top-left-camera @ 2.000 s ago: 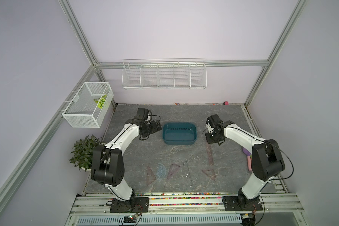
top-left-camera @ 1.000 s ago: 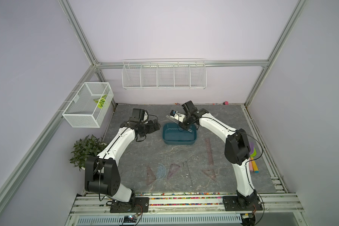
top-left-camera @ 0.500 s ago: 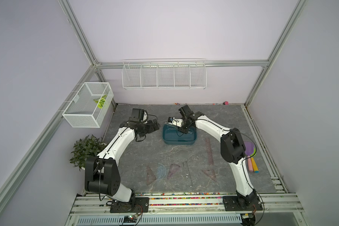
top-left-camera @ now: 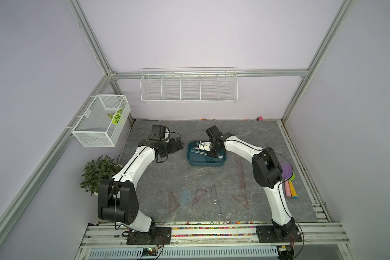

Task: Put the scattered rulers into the storage box
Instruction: Place the ruler in the storage box.

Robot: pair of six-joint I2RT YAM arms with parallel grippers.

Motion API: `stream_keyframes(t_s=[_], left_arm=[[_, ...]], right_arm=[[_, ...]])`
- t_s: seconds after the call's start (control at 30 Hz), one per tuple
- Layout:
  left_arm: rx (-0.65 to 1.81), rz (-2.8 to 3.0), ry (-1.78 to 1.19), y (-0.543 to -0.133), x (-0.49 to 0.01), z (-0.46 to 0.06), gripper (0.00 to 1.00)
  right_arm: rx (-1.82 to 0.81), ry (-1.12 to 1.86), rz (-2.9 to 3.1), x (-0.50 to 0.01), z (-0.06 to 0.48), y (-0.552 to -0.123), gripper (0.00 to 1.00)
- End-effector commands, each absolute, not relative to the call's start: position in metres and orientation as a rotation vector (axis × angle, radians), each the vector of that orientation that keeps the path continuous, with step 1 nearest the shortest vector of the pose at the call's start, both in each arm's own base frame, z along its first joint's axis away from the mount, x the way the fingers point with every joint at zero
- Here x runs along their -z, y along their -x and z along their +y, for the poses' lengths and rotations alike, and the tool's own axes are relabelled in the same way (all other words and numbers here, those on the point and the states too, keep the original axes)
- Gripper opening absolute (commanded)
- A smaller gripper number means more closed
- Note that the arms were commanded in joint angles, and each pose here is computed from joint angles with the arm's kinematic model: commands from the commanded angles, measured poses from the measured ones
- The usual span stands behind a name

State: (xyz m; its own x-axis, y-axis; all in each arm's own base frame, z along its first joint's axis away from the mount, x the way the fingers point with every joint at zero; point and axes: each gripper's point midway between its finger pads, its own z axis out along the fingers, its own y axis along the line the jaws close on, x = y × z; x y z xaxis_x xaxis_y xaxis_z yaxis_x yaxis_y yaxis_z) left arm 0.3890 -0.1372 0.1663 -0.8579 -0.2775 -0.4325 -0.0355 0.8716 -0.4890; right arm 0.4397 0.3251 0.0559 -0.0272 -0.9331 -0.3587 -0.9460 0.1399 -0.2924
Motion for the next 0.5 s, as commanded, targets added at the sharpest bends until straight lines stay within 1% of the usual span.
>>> stream_keyframes(t_s=[0.0,0.1,0.2,0.27,0.33,0.4,0.47], left_arm=[[0.653,2.546,0.237,-0.391,-0.160,-0.136,0.98],[0.658,2.546,0.237,-0.391,-0.161,-0.137,0.99],[0.670,2.547,0.236,-0.392,-0.162,-0.138,0.99],[0.670,2.550,0.236,-0.392,-0.161,-0.138,0.99],[0.679,2.551,0.228,-0.392,-0.163,-0.139,0.99],[0.689,2.550,0.218,-0.392,-0.163,-0.140,0.98],[0.691,2.554,0.211,-0.392,-0.163,-0.141,0.98]], right_arm=[[-0.048,1.695,1.954,-0.088,0.336,-0.445,0.24],[-0.081,1.435,2.072,-0.118,0.342,-0.453,0.24],[-0.104,1.131,2.283,-0.135,0.334,-0.455,0.18],[-0.147,0.972,2.435,-0.134,0.328,-0.447,0.13],[-0.251,0.926,2.532,-0.128,0.332,-0.431,0.09],[-0.365,0.869,2.617,-0.118,0.339,-0.416,0.08],[-0.414,0.810,2.674,-0.109,0.342,-0.407,0.07]])
